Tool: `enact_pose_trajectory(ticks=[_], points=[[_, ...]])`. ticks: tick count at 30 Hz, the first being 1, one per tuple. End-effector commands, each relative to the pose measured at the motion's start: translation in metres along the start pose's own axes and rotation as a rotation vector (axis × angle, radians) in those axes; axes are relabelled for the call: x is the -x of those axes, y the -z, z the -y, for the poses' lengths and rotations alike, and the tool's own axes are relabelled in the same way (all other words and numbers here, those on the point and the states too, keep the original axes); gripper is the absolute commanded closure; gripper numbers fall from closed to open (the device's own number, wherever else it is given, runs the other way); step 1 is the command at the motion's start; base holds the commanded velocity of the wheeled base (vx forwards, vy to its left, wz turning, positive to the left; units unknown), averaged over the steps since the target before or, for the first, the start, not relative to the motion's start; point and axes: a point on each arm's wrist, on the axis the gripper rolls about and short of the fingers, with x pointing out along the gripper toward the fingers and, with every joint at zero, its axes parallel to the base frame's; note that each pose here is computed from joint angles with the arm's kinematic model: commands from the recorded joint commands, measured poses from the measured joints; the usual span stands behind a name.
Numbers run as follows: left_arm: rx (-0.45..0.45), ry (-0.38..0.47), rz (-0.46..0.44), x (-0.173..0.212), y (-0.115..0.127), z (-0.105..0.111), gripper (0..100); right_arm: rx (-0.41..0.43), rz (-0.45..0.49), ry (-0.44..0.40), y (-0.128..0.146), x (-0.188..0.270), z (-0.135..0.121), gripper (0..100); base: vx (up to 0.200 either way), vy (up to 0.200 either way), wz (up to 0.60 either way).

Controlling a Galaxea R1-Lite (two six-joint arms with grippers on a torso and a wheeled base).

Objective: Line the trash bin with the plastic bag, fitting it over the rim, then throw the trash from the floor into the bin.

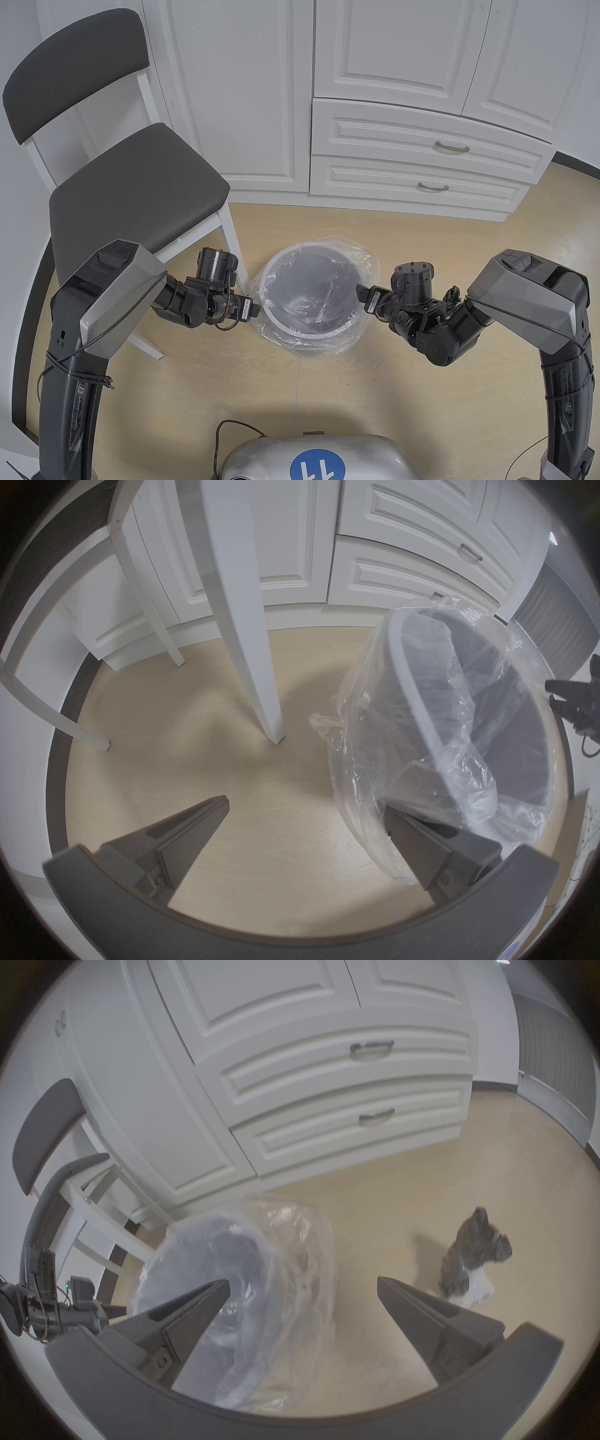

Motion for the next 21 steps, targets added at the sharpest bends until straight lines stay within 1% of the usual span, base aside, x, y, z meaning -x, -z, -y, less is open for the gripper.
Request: enact_pose_trajectory(ticks=[1, 4, 9, 12, 16, 21], points=[[0.001, -0.001, 0.002, 0.001, -0.001, 0.0, 0, -0.033, -0.022, -0.008, 0.002, -0.006, -0.002, 0, 0.0, 0.0, 0.0], [0.002, -0.002, 0.002, 0.001, -0.001, -0.001, 0, -0.045, 0.0, 0.006, -0.007, -0.009, 0.004, 0, 0.0, 0.0, 0.0], [0.002, -0.002, 0.002, 0.001, -0.001, -0.001, 0, -0.07, 0.041, 0.045, -0.025, -0.019, 0.025, 0, 0.0, 0.0, 0.0], [0.002, -0.002, 0.002, 0.001, -0.001, -0.001, 0, -0.077, 0.05, 0.055, -0.028, -0.022, 0.031, 0, 0.0, 0.0, 0.0], [0.001, -0.001, 0.001, 0.0, 0.0, 0.0, 0, -0.071, 0.016, 0.061, -0.014, -0.03, 0.035, 0, 0.0, 0.0, 0.0], [0.001, -0.002, 0.001, 0.0, 0.0, -0.001, 0, -0.07, -0.002, 0.071, 0.004, -0.044, 0.04, 0, 0.0, 0.0, 0.0]])
